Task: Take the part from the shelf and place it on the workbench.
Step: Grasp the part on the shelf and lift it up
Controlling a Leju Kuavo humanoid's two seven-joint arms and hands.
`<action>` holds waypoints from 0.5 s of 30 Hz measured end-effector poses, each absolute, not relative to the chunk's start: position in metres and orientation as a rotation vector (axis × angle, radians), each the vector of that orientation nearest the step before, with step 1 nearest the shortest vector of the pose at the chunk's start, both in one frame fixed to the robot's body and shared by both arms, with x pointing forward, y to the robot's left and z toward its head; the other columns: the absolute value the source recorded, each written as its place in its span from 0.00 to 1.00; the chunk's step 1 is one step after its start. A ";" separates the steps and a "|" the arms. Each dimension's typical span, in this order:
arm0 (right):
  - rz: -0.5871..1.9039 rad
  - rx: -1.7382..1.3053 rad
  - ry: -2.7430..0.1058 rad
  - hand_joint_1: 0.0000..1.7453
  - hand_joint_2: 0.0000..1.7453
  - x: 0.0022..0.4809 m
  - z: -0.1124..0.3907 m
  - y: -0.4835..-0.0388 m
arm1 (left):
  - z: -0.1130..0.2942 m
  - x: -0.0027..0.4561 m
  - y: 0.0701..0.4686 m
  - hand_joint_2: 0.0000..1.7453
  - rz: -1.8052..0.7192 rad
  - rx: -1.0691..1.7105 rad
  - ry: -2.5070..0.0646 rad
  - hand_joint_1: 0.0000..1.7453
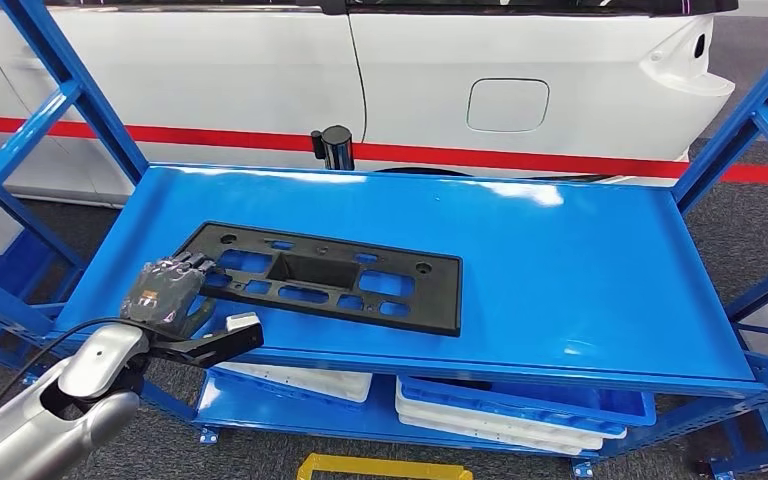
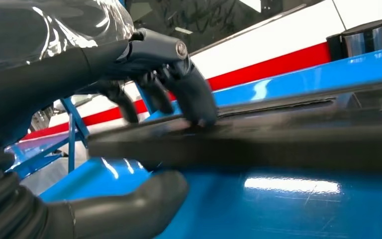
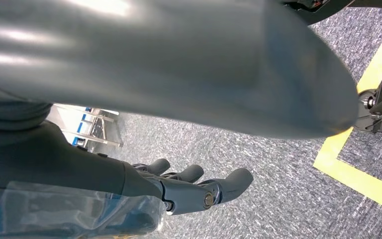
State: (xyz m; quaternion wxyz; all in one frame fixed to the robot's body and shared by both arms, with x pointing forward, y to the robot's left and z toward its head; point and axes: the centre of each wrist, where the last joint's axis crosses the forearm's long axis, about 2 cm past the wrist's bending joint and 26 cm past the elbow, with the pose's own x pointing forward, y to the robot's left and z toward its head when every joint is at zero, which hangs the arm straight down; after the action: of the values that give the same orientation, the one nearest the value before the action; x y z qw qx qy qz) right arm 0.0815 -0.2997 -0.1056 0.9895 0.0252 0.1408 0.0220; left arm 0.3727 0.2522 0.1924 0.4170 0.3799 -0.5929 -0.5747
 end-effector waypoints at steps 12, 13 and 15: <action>0.045 0.051 0.283 0.00 0.00 0.081 -0.106 -0.300 | 0.194 0.374 0.252 1.00 -1.448 0.938 -1.481 1.00; 0.045 0.051 0.283 0.00 0.00 0.081 -0.106 -0.300 | 0.194 0.374 0.252 1.00 -1.448 0.932 -1.481 1.00; 0.045 0.050 0.283 0.00 0.00 0.081 -0.106 -0.300 | 0.194 0.374 0.252 1.00 -1.449 0.918 -1.476 1.00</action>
State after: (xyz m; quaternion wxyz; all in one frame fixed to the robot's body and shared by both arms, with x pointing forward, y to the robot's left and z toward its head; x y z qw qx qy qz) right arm 0.0814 -0.2996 -0.1056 0.9895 0.0251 0.1409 0.0224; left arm 0.3742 0.2523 0.1943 0.4253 0.3671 -0.5904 -0.5794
